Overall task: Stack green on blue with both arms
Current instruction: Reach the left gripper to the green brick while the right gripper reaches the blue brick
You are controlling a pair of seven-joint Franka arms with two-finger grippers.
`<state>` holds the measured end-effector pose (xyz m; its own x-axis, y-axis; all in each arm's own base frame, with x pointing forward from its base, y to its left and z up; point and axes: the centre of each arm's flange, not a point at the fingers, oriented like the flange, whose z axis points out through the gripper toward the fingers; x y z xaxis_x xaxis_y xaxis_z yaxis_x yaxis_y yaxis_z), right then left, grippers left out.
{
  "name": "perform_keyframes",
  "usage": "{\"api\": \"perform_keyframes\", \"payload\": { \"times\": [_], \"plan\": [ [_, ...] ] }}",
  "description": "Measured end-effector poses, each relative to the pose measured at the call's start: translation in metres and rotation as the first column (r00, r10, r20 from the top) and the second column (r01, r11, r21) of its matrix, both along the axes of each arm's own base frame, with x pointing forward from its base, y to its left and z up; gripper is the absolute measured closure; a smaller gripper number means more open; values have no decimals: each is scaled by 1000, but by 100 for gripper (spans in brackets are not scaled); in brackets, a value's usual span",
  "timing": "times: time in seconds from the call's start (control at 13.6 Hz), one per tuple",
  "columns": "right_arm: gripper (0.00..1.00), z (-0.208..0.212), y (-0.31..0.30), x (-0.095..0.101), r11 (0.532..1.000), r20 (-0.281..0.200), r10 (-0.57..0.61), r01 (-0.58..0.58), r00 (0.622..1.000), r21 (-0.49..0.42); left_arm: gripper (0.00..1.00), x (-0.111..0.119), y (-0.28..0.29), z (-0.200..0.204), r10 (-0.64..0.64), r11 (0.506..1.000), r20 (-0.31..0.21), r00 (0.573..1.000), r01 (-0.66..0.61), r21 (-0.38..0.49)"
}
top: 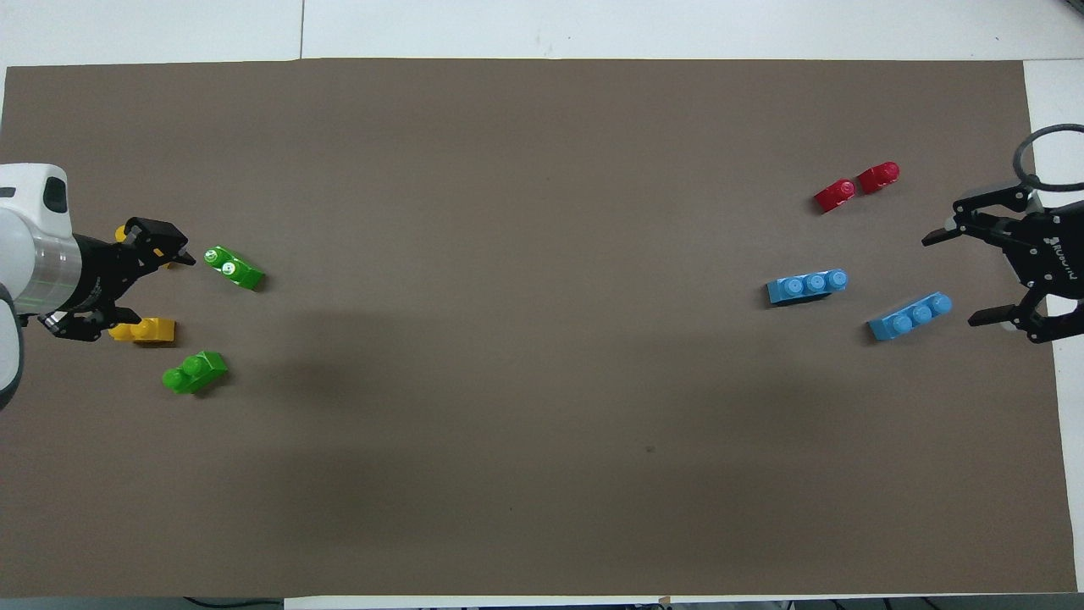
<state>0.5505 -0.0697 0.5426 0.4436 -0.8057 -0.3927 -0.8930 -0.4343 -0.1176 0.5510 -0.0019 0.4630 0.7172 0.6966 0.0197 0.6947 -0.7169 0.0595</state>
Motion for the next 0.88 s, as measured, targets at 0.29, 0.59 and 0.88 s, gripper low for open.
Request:
{"api": "perform_keyframes", "payload": {
  "times": [0.29,0.59,0.88],
  "plan": [
    [0,-46,-10,18,982,-139,-171,179,975,54,0,17,2,-38,71,997,-7,997,-71,0],
    [0,-91,-15,33,976,-190,-201,213,961,47,0,30,5,-73,125,992,-8,992,-125,1],
    [0,-124,-23,45,970,-201,-228,240,953,38,0,40,8,-98,165,986,10,986,-165,0]
  ]
}}
